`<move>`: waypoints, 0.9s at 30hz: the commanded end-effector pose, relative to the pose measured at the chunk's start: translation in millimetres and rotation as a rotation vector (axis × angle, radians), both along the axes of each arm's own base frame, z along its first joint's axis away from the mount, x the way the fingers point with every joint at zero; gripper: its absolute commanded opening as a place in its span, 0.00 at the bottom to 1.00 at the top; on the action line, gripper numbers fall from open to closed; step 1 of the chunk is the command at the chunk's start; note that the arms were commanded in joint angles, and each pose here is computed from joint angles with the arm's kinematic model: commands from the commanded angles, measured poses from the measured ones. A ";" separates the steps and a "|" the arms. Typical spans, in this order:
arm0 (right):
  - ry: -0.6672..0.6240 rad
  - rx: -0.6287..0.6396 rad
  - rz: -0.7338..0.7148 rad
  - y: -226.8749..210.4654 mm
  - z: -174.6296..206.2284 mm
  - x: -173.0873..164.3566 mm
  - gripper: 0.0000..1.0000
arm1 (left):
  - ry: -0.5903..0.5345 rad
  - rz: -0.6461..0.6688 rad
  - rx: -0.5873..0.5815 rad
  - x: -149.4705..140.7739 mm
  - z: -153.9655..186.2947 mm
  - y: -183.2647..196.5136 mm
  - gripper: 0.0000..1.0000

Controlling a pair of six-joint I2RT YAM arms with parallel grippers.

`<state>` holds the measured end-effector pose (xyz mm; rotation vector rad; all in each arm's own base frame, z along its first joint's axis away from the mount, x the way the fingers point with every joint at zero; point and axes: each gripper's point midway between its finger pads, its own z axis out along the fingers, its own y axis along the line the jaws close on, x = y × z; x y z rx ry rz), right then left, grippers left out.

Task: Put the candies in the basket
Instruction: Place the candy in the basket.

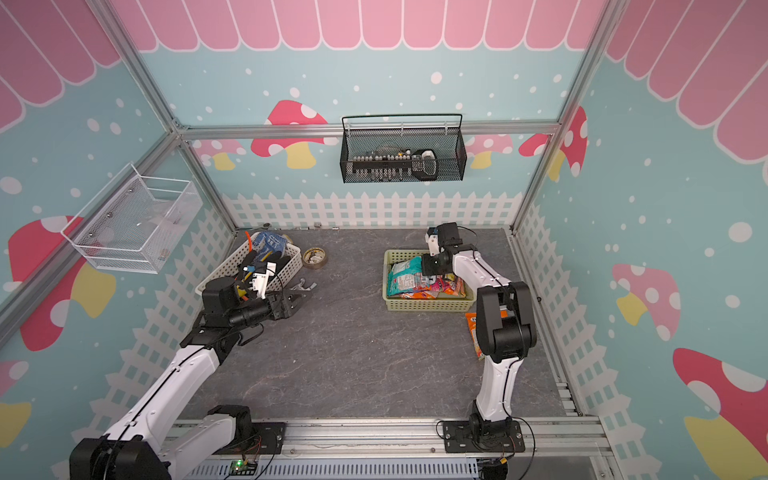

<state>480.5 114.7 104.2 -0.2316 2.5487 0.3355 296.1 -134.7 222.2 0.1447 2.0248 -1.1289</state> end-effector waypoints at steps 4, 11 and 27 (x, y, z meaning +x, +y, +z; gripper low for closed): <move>-0.021 -0.010 -0.035 -5.5 7.1 1.3 0.10 | -0.004 0.007 0.009 2.1 -4.1 1.3 0.99; -0.104 0.069 -0.028 2.6 57.4 -10.8 0.40 | -0.004 0.021 0.022 1.4 -4.0 1.0 0.99; -0.106 0.218 -0.599 -64.8 80.5 -145.4 0.94 | 0.017 -0.151 0.022 -26.9 -6.0 -54.0 0.99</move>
